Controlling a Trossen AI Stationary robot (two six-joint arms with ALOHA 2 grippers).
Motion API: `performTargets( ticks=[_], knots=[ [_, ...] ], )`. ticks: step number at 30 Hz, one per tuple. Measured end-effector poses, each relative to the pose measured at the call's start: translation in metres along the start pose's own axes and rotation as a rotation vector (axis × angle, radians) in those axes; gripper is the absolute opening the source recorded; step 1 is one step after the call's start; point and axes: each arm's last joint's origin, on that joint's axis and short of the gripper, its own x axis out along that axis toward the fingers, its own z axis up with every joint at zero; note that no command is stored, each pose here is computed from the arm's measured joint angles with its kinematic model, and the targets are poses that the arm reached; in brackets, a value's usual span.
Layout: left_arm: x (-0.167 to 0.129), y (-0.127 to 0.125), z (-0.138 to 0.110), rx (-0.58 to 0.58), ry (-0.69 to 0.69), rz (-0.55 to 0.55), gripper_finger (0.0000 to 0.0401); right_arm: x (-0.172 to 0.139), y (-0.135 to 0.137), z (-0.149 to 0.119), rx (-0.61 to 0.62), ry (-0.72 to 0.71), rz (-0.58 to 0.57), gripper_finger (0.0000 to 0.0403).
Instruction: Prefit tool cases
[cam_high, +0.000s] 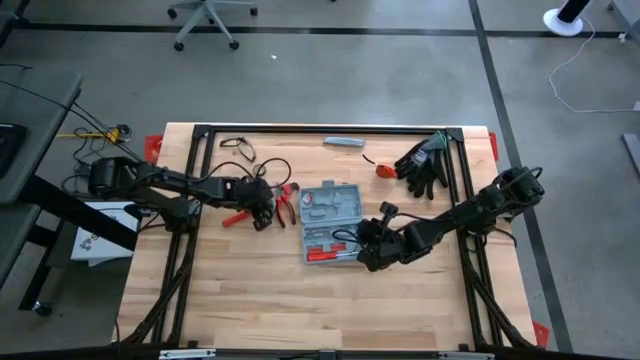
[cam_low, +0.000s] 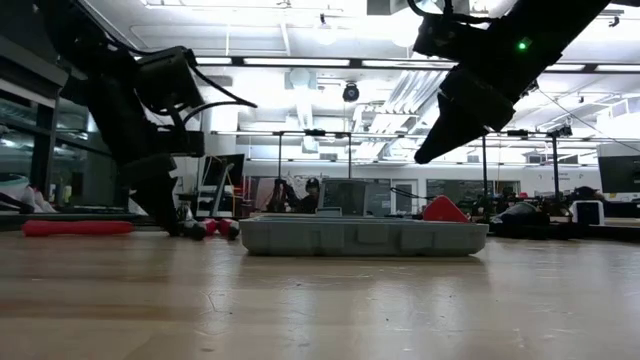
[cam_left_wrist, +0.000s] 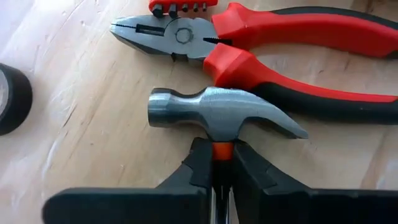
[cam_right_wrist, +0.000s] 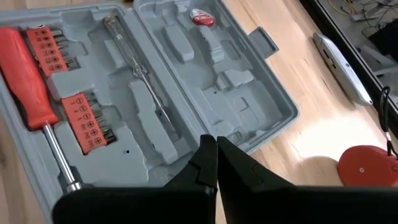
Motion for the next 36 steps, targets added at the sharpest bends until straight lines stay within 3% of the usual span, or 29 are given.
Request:
performTargets(
  ticks=[11,17,24,36],
  knots=[
    [-0.020,-0.009,-0.007,0.002,-0.086,0.042,0.0021,-0.008,0.005,-0.006,-0.019,-0.003,-0.015,0.0000],
    [-0.041,-0.023,-0.001,-0.057,-0.249,-0.055,0.0021,-0.008,0.000,-0.012,-0.014,0.026,-0.070,0.0000],
    [-0.050,-0.055,0.017,-0.075,-0.478,-0.240,0.0020,-0.009,-0.002,-0.012,-0.016,-0.004,-0.124,0.0000],
    [-0.051,-0.129,0.098,0.234,-0.586,-0.291,0.0019,-0.014,-0.007,-0.008,0.014,-0.068,-0.179,0.0000]
  ],
)
